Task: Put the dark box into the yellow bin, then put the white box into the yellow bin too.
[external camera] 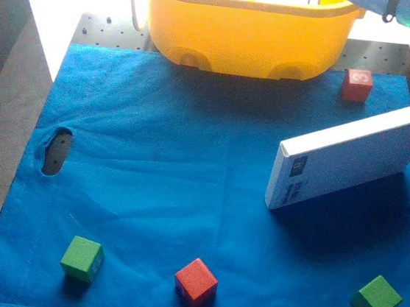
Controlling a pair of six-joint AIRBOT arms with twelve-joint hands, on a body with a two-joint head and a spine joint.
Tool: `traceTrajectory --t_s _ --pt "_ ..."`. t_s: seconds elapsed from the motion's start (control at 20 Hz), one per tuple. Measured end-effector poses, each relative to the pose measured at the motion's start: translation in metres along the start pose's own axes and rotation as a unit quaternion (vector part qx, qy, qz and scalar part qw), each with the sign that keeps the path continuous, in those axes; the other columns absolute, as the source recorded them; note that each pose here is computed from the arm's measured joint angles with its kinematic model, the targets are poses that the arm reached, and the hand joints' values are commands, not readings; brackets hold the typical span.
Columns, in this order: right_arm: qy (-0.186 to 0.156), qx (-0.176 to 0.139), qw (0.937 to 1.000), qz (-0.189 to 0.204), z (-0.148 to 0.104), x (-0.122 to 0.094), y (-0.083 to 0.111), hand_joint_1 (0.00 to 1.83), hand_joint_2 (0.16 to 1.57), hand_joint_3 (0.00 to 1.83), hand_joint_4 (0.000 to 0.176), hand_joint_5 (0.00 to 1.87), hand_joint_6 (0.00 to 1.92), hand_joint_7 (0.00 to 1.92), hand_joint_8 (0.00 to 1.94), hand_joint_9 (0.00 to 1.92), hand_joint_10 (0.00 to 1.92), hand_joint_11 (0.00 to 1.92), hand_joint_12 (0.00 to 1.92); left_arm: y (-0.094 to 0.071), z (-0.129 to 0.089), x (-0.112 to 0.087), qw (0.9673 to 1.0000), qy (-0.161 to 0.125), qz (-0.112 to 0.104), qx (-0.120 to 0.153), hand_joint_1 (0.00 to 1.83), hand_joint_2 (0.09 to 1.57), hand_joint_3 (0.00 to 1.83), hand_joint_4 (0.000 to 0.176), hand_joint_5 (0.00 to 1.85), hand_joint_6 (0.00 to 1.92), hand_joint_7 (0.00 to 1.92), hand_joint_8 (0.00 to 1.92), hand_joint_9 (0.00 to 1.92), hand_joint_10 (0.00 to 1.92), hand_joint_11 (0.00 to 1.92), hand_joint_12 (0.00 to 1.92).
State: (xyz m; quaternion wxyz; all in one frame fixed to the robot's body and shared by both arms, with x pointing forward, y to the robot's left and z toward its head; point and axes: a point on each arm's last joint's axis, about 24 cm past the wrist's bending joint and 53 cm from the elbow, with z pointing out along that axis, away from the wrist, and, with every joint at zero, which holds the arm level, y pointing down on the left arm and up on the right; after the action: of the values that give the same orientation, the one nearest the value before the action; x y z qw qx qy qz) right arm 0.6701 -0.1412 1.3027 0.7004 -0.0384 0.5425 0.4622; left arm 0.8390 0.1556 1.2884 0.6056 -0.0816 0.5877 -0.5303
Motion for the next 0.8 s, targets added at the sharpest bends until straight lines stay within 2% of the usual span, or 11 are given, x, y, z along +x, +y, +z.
traceTrajectory --t_s 0.15,0.25,0.4,0.45,0.5,0.55,0.6,0.65,0.7,0.75,0.8 --pt "0.002 0.001 0.9999 0.014 -0.001 0.001 -0.001 0.34 0.99 0.0 0.176 0.17 0.0 0.28 0.01 0.16 0.0 0.08 0.0 -0.001 -0.005 -0.005 1.0 0.0 0.001 -0.001 1.21 0.86 0.01 0.0 0.5 0.0 0.45 0.0 0.37 0.0 0.3 0.09" --pt "0.005 0.005 0.9999 0.014 -0.005 0.001 -0.003 0.31 0.94 0.0 0.157 0.16 0.0 0.28 0.01 0.17 0.0 0.1 0.01 0.0 -0.008 -0.009 1.0 0.0 0.001 -0.003 1.18 0.84 0.0 0.0 0.49 0.0 0.43 0.0 0.34 0.0 0.31 0.09" --pt "0.012 0.013 0.9998 0.012 -0.014 0.001 -0.005 0.37 0.9 0.0 0.102 0.11 0.0 0.25 0.0 0.18 0.01 0.1 0.01 0.001 -0.014 -0.015 1.0 0.0 0.003 -0.008 1.2 0.79 0.0 0.0 0.48 0.0 0.43 0.0 0.37 0.01 0.33 0.09" --pt "0.014 0.018 0.9996 0.016 -0.018 0.002 -0.006 0.37 0.88 0.0 0.106 0.11 0.0 0.24 0.0 0.18 0.0 0.1 0.01 0.001 -0.017 -0.016 1.0 0.0 0.002 -0.009 1.2 0.79 0.0 0.015 0.47 0.0 0.42 0.0 0.38 0.02 0.33 0.09" --pt "0.02 0.021 0.9994 0.019 -0.021 0.006 -0.008 0.37 0.86 0.0 0.114 0.12 0.0 0.24 0.0 0.17 0.0 0.1 0.01 0.0 -0.018 -0.016 0.9999 0.001 0.004 -0.009 1.16 0.78 0.0 0.041 0.45 0.0 0.4 0.0 0.37 0.01 0.33 0.08" --pt "0.028 0.029 0.999 0.022 -0.026 0.011 -0.01 0.37 0.85 0.0 0.136 0.11 0.0 0.23 0.0 0.15 0.0 0.08 0.0 -0.001 -0.02 -0.017 1.0 0.002 0.005 -0.008 1.16 0.79 0.0 0.05 0.43 0.0 0.38 0.0 0.35 0.0 0.31 0.08" --pt "0.038 0.034 0.9984 0.022 -0.031 0.016 -0.012 0.38 0.86 0.0 0.146 0.11 0.0 0.21 0.0 0.15 0.0 0.08 0.0 -0.002 -0.023 -0.017 0.9999 0.004 0.012 -0.007 1.12 0.78 0.0 0.064 0.41 0.0 0.36 0.0 0.32 0.0 0.29 0.07" --pt "0.043 0.038 0.9981 0.022 -0.034 0.019 -0.014 0.39 0.87 0.0 0.138 0.12 0.0 0.2 0.0 0.15 0.0 0.09 0.01 -0.003 -0.025 -0.019 0.9998 0.004 0.017 -0.008 1.11 0.78 0.0 0.1 0.37 0.0 0.35 0.0 0.31 0.0 0.29 0.06" --pt "0.047 0.041 0.9978 0.022 -0.036 0.021 -0.015 0.42 0.88 0.0 0.13 0.1 0.0 0.17 0.0 0.12 0.0 0.07 0.0 -0.003 -0.027 -0.02 0.9998 0.004 0.019 -0.008 1.1 0.76 0.0 0.153 0.3 0.0 0.34 0.0 0.32 0.0 0.3 0.07" --pt "0.048 0.042 0.9977 0.023 -0.038 0.022 -0.015 0.43 0.88 0.0 0.127 0.11 0.0 0.17 0.0 0.12 0.0 0.07 0.0 -0.003 -0.029 -0.023 0.9997 0.003 0.023 -0.009 1.1 0.76 0.0 0.171 0.26 0.0 0.34 0.0 0.33 0.01 0.3 0.07" --pt "0.052 0.045 0.9973 0.024 -0.041 0.025 -0.017 0.45 0.88 0.0 0.113 0.12 0.01 0.19 0.01 0.16 0.02 0.11 0.02 0.001 -0.034 -0.025 0.9996 0.002 0.025 -0.014 1.09 0.76 0.0 0.175 0.22 0.0 0.3 0.0 0.3 0.0 0.28 0.06"
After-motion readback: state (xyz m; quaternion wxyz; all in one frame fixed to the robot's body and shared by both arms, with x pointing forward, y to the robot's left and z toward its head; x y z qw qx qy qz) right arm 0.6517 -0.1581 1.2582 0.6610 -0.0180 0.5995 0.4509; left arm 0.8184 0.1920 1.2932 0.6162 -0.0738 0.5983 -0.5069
